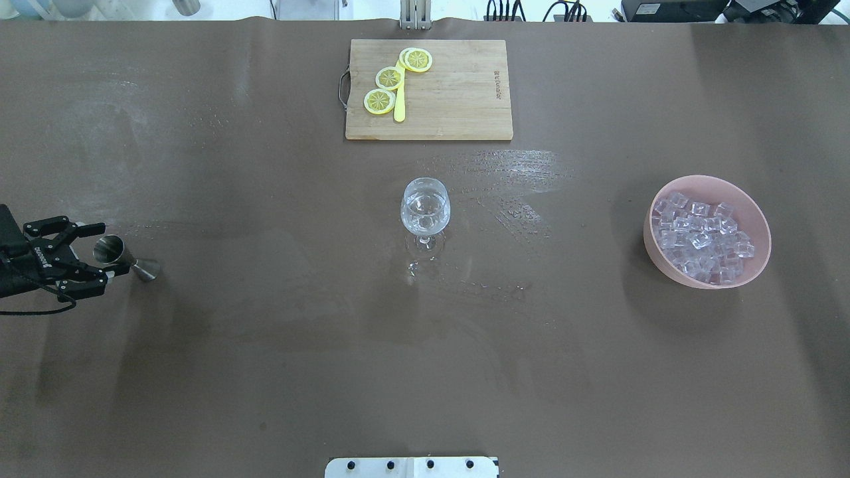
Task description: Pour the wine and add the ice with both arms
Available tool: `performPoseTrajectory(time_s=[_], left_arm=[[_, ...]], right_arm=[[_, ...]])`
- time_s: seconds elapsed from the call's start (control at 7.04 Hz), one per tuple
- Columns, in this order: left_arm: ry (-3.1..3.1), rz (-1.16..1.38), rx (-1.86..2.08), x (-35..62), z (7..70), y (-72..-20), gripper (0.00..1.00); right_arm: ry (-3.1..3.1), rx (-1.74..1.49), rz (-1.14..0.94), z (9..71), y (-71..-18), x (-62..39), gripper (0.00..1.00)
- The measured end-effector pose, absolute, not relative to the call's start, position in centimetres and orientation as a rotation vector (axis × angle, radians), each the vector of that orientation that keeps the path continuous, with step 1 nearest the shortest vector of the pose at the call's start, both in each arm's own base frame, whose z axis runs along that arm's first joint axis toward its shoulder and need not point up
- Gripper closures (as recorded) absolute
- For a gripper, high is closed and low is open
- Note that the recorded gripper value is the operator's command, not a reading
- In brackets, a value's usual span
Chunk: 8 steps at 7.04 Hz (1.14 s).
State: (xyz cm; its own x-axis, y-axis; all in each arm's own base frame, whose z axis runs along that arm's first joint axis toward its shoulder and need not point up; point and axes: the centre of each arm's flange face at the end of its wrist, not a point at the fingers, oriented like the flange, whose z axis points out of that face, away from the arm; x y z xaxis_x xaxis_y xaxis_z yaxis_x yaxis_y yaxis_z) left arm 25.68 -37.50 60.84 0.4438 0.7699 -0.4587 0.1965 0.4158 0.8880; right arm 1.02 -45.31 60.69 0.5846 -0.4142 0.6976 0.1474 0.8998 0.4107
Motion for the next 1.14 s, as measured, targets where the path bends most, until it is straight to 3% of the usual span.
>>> performPoseTrajectory(time_s=[0.28, 0.57, 0.99, 1.14], left_arm=[[1.099, 0.482, 1.106, 26.8, 61.3, -36.8, 0.03], [1.128, 0.482, 1.089, 27.5, 61.3, -36.2, 0.32], [1.185, 0.453, 1.066, 28.5, 60.5, -36.2, 0.34], [1.191, 0.452, 1.07, 28.6, 60.3, -36.3, 0.61]], right_arm=[[-0.89, 0.328, -0.335, 60.6, -45.3, 1.0, 0.0], [-0.89, 0.329, -0.336, 60.5, -45.4, 1.0, 0.0], [-0.89, 0.328, -0.336, 60.6, -45.3, 1.0, 0.0], [-0.89, 0.328, -0.336, 60.6, -45.3, 1.0, 0.0]])
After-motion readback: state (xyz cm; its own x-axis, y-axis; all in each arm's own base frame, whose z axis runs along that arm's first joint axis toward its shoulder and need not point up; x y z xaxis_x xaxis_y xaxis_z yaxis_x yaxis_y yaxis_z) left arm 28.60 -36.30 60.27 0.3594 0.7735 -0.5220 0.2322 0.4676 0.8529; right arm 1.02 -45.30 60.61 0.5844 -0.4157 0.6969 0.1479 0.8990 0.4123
